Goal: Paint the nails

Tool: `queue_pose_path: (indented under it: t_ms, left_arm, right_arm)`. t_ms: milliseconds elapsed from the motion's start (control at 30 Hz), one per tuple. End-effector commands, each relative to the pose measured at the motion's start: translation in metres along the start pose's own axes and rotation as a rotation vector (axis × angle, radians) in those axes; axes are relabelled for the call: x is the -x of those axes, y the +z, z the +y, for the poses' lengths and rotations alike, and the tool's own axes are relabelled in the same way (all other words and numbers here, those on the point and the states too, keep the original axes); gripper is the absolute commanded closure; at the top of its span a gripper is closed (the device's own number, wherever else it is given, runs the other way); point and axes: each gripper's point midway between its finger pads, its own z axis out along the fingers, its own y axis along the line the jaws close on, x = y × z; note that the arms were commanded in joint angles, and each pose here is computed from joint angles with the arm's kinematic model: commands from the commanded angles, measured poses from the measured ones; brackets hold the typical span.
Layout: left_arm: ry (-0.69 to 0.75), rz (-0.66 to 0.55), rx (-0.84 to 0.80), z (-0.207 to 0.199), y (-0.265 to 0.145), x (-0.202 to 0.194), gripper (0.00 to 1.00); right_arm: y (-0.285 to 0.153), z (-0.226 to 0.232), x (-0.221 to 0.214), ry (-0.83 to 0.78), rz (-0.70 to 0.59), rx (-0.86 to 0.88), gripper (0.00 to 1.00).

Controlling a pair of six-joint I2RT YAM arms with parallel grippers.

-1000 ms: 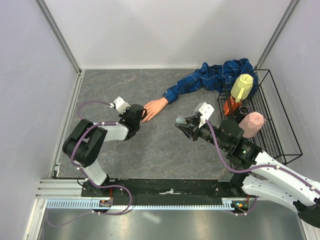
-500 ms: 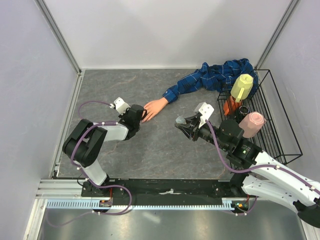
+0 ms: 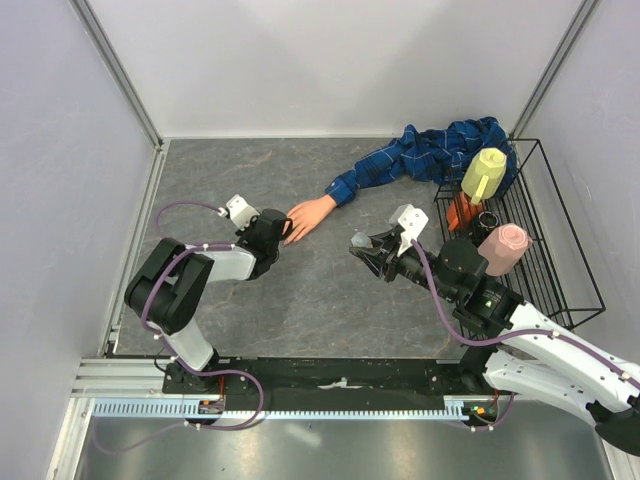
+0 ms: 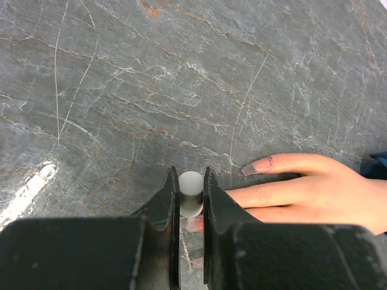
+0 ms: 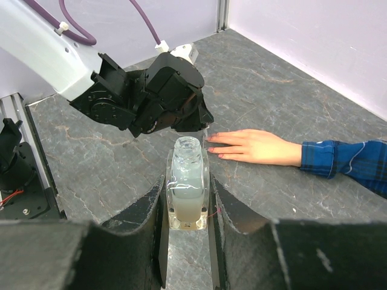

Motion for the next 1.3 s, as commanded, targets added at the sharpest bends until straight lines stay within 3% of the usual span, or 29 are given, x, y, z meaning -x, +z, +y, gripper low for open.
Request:
queue_pose_path:
  t_ms: [0,1267]
  left_arm:
    - [-0.067,-0.061,0.011,-0.0074,0.0018,0.0194,0.98]
    - [-0.064,-0.057,-0.006,-0.0116,0.0047,0.0208,0.98]
  right_arm:
    - [0.0015,0.0021,0.0154,0.001,-0.058,0.015,1.0]
    - [0.0019,0.003,0.0141,0.002,-0.056,0.023,1.0]
